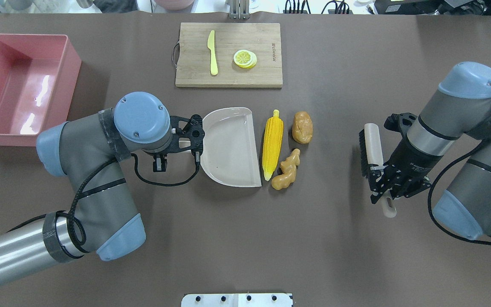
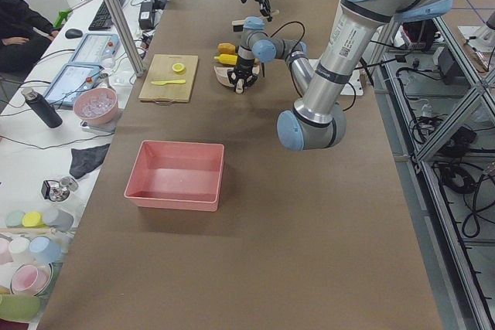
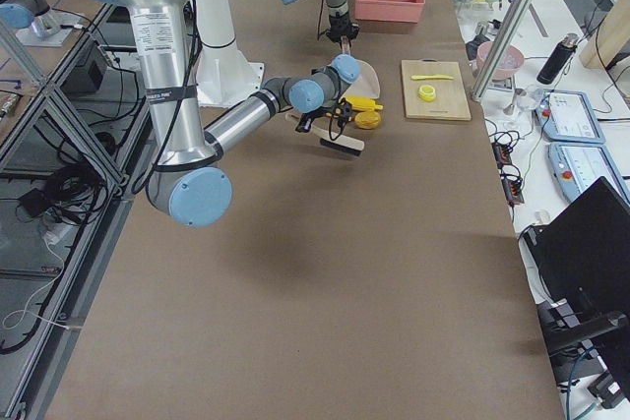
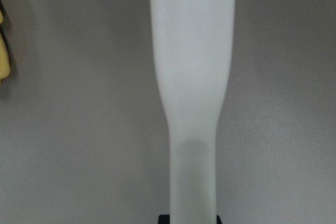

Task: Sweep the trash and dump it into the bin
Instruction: 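Slide the dustpan toward the corn while the right gripper lifts the brush, then move the brush with the right gripper behind the ginger and potato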

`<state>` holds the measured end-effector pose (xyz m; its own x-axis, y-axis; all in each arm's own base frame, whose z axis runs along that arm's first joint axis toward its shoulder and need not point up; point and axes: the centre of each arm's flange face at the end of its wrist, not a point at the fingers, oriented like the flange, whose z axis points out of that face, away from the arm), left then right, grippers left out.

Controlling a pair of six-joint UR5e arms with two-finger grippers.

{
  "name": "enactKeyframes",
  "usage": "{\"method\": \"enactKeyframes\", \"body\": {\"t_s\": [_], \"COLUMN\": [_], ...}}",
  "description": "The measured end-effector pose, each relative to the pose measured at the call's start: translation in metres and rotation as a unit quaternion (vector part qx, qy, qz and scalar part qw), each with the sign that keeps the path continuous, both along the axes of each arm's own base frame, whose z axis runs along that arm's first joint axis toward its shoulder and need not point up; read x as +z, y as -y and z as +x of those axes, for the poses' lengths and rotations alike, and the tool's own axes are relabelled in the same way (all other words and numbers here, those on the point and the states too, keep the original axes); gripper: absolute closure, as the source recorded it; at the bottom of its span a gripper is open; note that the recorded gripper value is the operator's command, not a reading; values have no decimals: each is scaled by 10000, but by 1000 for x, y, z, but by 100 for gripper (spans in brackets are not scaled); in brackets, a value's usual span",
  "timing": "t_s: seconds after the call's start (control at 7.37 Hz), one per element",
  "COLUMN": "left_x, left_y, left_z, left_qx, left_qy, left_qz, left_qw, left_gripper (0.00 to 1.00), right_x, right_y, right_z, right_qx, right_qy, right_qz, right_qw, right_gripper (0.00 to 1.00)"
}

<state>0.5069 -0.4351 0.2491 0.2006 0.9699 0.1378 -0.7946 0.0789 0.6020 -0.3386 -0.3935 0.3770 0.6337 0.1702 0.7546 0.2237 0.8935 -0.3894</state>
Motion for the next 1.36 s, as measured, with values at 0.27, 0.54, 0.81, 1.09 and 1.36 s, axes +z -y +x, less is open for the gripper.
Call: {"method": "enactKeyframes", "body": {"t_s": [0.27,0.54,0.81,1.09,1.36], "left_x": [0,-1,-1,-1,-3], "left_y": [0,0,0,0,0], "left_z": [1,1,1,1,1], "left_qx": [-1,0,0,0,-1], "left_qy": [18,34,32,43,34], "left_qz": [-1,1,3,-5,-8], "left_qw": [10000,10000,10000,10000,10000], "left_gripper": [100,100,100,100,100], "right_x": [-3,-9,-25,-39,-34], "right_y": [-3,-7,-7,11,18], "right_z": [-5,-16,-34,-57,-80], "right_qx": [-50,-145,-197,-95,-100], "right_qy": [22,53,36,-259,-566], "right_qz": [21,70,170,296,501], "right_qw": [10000,9999,9997,9992,9971], "right_gripper": [100,100,100,100,100]}}
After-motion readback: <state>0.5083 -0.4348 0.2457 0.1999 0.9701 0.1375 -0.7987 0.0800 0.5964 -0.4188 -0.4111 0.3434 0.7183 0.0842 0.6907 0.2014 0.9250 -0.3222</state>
